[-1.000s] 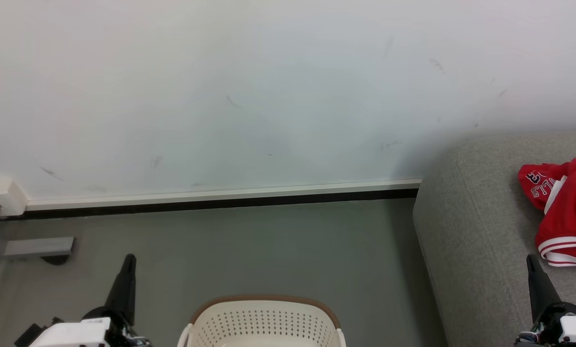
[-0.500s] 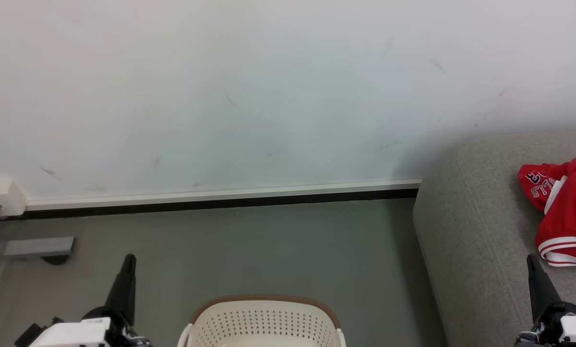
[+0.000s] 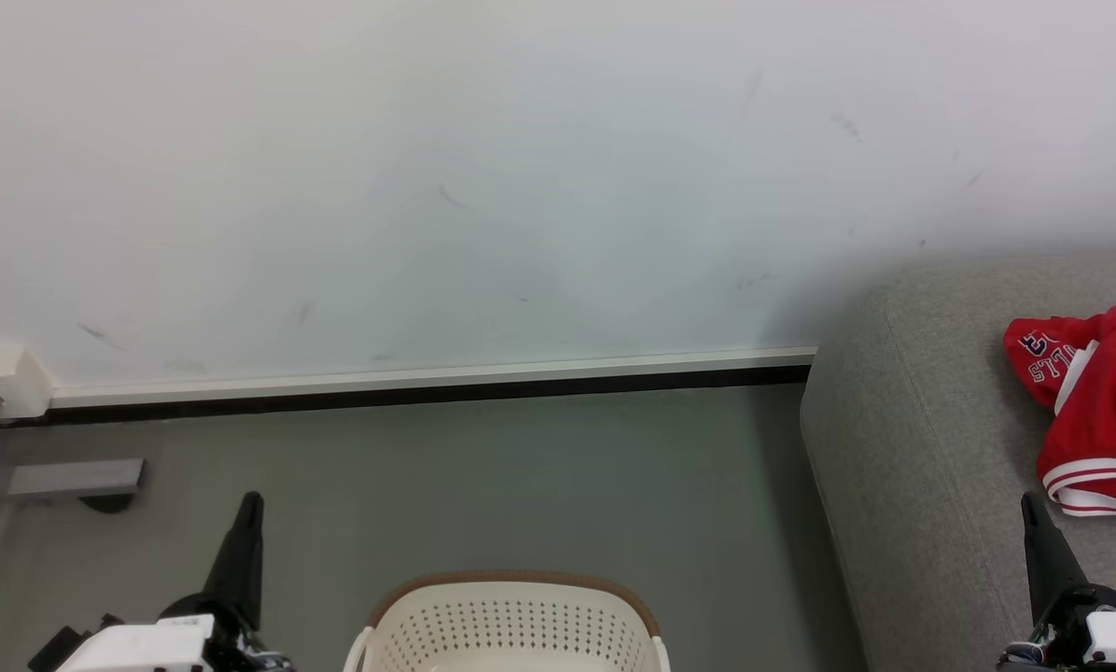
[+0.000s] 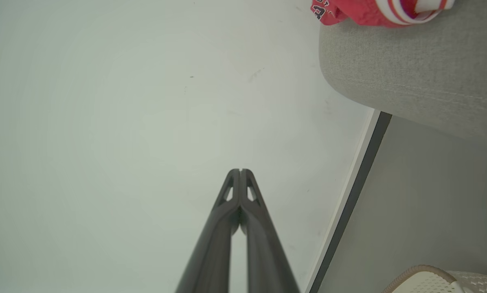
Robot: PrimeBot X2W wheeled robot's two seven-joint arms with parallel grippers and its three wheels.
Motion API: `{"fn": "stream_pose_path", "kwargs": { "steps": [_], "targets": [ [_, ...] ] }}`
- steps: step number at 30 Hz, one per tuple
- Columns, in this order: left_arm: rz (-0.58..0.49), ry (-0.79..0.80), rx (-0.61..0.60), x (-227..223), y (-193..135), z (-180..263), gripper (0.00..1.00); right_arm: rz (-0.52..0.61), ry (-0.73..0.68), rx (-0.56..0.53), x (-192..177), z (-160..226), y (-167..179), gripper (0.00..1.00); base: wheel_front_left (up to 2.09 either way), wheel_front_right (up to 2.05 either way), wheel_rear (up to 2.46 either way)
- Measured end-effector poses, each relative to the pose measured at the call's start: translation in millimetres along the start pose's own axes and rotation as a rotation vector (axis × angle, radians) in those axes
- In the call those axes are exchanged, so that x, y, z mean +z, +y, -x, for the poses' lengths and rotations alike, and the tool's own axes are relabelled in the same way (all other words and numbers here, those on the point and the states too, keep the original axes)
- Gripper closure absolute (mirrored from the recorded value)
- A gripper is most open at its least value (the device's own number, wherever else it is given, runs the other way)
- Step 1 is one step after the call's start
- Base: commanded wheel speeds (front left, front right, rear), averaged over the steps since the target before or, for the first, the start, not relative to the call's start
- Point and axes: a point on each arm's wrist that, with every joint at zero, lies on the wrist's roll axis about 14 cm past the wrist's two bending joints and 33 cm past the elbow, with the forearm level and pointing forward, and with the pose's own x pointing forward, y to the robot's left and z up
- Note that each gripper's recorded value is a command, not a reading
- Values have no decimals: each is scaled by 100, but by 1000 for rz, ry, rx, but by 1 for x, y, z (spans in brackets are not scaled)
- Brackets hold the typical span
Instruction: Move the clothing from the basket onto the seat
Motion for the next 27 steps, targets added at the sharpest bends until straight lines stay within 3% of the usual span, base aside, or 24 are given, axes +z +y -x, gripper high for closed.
{"fn": "stream_pose_path", "kwargs": {
  "steps": [27],
  "targets": [
    [0,0,0,0,0,0,100,-1,1,0,0,0,0,100,0,0,0]
  ]
}}
